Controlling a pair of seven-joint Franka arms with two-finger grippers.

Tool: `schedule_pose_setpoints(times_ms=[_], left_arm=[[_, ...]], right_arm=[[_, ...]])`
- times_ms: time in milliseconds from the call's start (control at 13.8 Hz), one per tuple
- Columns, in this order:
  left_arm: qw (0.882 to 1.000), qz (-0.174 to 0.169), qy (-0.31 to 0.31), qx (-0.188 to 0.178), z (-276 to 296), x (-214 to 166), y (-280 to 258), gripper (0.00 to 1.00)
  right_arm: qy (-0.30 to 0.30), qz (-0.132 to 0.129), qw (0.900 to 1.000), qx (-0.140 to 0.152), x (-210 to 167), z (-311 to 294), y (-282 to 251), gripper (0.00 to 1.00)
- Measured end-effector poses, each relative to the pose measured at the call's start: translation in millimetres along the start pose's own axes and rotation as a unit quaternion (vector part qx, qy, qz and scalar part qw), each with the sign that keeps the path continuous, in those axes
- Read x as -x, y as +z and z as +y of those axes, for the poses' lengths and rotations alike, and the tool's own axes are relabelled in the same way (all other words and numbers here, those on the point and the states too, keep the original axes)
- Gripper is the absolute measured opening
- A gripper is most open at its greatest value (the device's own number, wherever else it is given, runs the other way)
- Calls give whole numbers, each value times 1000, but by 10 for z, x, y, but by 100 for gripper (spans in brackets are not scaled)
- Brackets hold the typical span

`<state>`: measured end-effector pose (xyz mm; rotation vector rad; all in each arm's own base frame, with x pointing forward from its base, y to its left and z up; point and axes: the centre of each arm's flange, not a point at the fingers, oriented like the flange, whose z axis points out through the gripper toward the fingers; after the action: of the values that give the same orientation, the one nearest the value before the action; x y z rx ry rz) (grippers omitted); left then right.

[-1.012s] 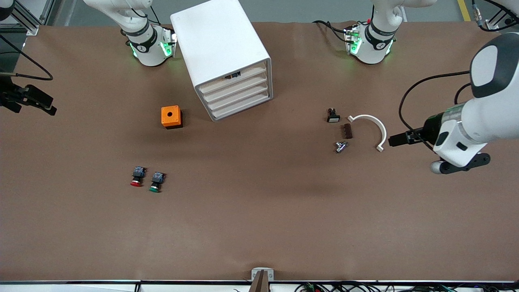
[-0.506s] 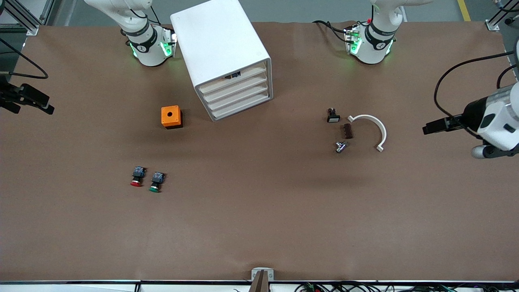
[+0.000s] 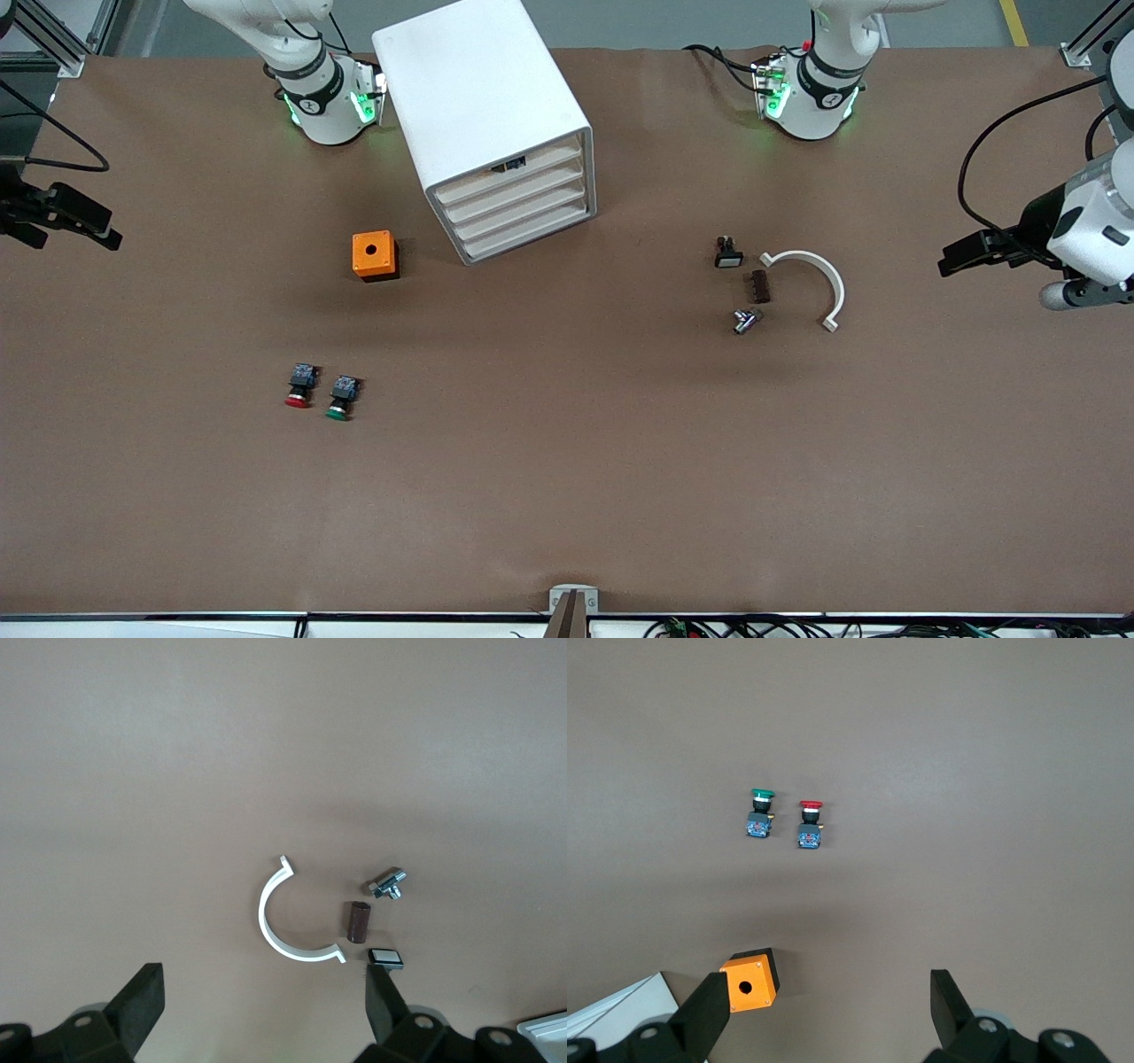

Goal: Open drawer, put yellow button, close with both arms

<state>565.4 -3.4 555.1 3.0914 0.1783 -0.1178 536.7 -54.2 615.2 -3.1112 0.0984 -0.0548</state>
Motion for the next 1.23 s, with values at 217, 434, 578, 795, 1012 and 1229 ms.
schedule_pose_setpoints(times_ms=[217,434,578,795,1012,1229], left_arm=[[1000,17,2,2,-49,46,-154,100],[1000,27,5,3,-30,124,-292,100],[1000,19,7,2,-9,190,-344,100],[1000,18,8,1,-12,249,-504,100],[1000,19,8,2,-11,257,-543,100],[1000,20,8,2,-11,257,-549,100]], right_arm=[[2,2,1000,0,-2,15,-22,100],[5,3,1000,0,-1,48,-31,100],[9,4,1000,0,1,86,-34,100],[11,5,1000,0,0,113,-45,100],[11,7,1000,0,-3,100,-52,100],[8,8,1000,0,-3,59,-67,100]])
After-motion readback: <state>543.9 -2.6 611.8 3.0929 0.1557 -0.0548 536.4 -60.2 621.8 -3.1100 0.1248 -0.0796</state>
